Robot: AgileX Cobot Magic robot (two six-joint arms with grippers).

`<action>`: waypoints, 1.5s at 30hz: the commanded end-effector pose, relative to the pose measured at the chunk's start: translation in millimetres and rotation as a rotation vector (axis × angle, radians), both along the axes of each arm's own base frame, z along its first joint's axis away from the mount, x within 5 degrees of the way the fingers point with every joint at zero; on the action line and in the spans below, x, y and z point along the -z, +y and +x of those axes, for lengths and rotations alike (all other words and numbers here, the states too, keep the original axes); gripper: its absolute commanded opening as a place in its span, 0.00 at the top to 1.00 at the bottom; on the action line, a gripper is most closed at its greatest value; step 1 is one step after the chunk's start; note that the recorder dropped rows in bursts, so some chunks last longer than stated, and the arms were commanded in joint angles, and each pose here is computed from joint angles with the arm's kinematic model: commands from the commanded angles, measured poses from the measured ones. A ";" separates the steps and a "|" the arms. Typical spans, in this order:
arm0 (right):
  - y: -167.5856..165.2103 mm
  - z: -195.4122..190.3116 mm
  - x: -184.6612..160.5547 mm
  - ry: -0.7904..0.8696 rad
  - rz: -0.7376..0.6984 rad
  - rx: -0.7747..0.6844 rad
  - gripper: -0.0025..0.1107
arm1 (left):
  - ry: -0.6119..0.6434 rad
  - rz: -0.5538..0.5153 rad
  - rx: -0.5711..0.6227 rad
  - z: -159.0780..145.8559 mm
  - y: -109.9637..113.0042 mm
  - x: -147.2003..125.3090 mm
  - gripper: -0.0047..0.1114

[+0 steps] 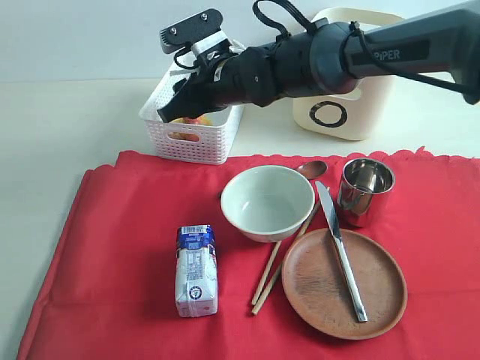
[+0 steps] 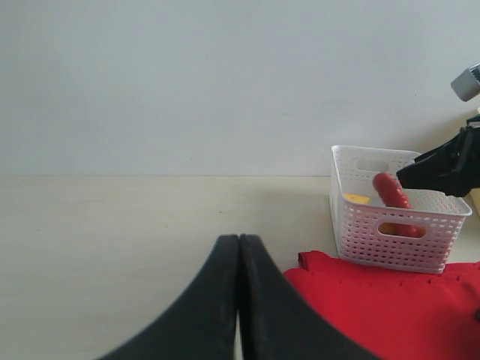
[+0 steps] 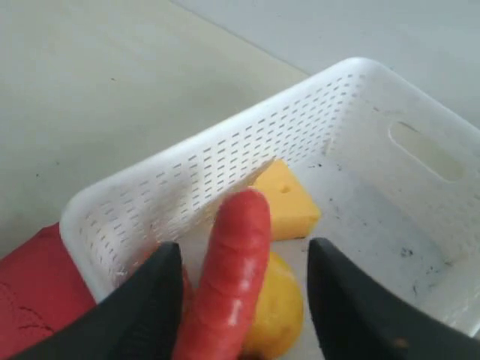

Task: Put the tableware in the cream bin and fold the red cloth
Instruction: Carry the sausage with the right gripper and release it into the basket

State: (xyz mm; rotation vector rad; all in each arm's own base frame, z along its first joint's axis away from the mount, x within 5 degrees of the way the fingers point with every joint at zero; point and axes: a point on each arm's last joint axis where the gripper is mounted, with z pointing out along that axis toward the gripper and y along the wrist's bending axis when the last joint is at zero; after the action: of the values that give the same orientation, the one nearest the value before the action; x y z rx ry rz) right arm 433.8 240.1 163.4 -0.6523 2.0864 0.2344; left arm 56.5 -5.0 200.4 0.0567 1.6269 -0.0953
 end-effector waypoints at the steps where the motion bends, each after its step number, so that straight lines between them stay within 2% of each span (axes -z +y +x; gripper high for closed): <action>1: -1.8 1.9 -2.9 -0.015 0.008 0.006 0.48 | -0.006 -0.004 -0.001 -0.4 0.1 -0.4 0.95; 7: -1.9 1.6 -2.4 -0.009 0.005 0.005 0.40 | -0.006 -0.004 -0.001 -0.4 0.1 -0.4 0.95; 16: -3.4 -2.0 -1.9 0.042 -0.020 0.001 0.40 | -0.006 -0.006 -0.001 -0.4 0.1 -0.4 0.95; 27: -11.7 -19.8 -49.7 0.103 -0.047 -0.011 0.40 | -0.006 -0.004 -0.001 -0.4 0.1 -0.4 0.95; 33: -18.9 -36.0 -69.6 0.202 -0.087 -0.021 0.40 | -0.006 -0.006 -0.001 -0.4 0.1 -0.4 0.95; 40: -22.9 -52.1 -75.3 0.352 -0.101 -0.028 0.40 | -0.006 -0.004 -0.001 -0.4 0.1 -0.4 0.95; 45: -17.6 -65.4 -71.0 0.459 -0.125 -0.134 0.40 | -0.006 -0.004 -0.001 -0.4 0.1 -0.4 0.95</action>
State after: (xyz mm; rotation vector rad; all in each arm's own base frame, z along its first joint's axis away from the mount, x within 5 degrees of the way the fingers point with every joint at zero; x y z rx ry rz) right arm 376.1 220.8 230.9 -0.8030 2.4917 0.3137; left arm 56.5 -5.0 200.4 0.0567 1.6269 -0.0953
